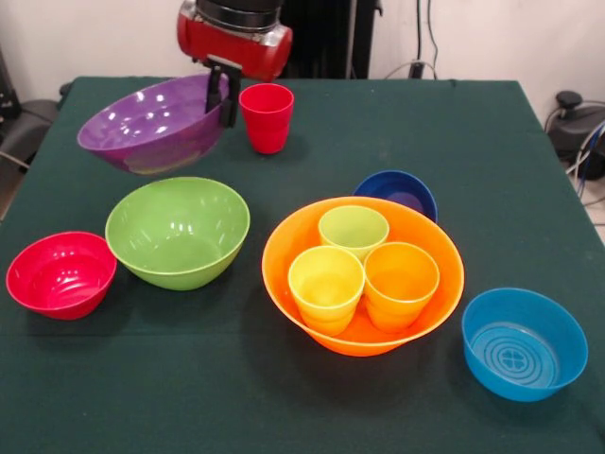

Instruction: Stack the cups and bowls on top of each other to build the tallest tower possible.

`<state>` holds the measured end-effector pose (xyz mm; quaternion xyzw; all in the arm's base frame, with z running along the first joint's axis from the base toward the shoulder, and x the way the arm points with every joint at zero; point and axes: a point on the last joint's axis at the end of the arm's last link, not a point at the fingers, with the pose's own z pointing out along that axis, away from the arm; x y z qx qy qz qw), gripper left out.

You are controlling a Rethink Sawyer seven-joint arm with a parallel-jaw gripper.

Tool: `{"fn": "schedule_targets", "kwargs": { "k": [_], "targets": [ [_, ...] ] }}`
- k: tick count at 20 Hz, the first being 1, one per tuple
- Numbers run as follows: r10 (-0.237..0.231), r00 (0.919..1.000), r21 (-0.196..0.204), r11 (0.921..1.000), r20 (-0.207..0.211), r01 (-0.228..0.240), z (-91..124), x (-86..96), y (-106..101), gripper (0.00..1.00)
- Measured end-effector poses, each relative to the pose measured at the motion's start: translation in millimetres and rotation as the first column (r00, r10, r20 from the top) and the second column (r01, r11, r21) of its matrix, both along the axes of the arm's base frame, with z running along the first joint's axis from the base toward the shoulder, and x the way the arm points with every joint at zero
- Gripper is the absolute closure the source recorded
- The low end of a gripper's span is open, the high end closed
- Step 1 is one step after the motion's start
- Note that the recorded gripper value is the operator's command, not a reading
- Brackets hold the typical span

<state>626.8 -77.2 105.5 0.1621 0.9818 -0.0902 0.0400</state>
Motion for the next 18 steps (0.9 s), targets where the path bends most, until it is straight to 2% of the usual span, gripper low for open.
{"fn": "schedule_targets", "kwargs": {
  "k": [8,12,14,15,18],
  "targets": [
    [0.041,0.9984,0.005,0.9991,0.04,-0.041,20.5,35.2,48.5,1.0],
    [0.049,0.9985,0.004,0.9988,0.026,-0.049,36.3,47.9,73.8,1.0],
    [0.045,0.9988,0.003,0.999,0.02,-0.045,40.3,50.3,78.8,1.0],
    [0.035,0.9993,0.004,0.9994,0.014,-0.035,47.1,55.9,87.5,1.0],
    [0.018,0.9998,0.006,0.9998,0.01,-0.018,52.7,63.0,96.1,1.0]
  ]
}}
